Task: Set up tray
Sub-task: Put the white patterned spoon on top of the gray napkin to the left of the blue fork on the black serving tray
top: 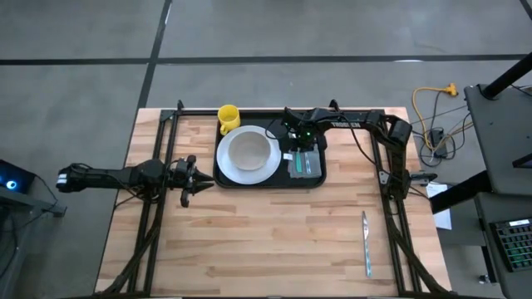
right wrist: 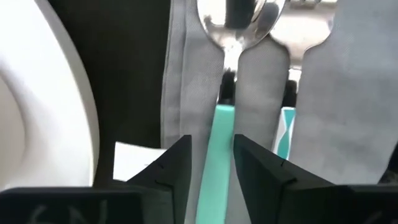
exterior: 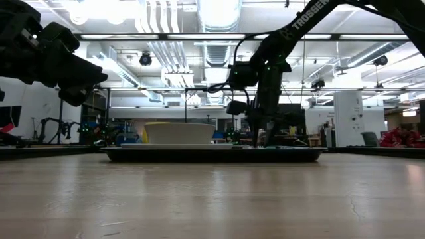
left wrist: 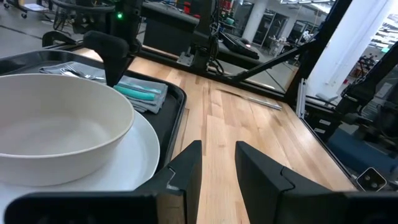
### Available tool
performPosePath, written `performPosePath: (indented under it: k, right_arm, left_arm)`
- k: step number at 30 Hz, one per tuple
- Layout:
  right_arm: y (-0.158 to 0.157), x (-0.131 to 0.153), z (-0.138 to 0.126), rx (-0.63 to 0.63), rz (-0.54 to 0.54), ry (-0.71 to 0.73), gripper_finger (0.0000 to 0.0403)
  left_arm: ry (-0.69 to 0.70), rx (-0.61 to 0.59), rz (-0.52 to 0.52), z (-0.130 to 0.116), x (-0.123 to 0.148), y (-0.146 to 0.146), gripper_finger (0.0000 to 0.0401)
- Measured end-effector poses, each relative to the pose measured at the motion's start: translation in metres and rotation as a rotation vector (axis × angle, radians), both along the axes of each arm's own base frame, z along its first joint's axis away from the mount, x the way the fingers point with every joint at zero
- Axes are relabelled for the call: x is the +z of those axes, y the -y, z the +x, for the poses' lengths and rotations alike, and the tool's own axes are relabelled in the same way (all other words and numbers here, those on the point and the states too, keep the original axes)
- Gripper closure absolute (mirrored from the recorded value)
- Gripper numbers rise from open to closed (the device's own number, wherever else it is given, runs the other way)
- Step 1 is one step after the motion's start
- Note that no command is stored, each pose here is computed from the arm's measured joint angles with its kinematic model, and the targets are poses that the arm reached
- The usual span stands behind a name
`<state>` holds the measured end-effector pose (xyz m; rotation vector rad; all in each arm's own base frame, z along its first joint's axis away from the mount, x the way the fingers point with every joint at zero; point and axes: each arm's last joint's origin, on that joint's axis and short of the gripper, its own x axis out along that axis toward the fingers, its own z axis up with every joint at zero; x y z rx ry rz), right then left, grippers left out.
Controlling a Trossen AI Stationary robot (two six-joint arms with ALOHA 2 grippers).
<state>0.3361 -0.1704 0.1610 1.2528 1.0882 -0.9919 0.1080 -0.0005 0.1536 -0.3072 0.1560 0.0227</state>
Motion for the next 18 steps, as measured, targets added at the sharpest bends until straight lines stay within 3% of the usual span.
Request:
performPosePath:
  k: [8, 18]
  right_arm:
    - [-0.0052, 0.0012, 0.0023, 0.036, 0.064, 0.037, 0.0292]
    - [-0.0076, 0.0019, 0.0041, -0.008, 0.146, 0.074, 0.0310]
  left_arm:
    - [0.000, 0.000, 0.000, 0.0000, 0.0000, 0.0000, 0.0319]
    - [0.000, 0.000, 0.000, 0.0000, 0.0000, 0.0000, 0.0319]
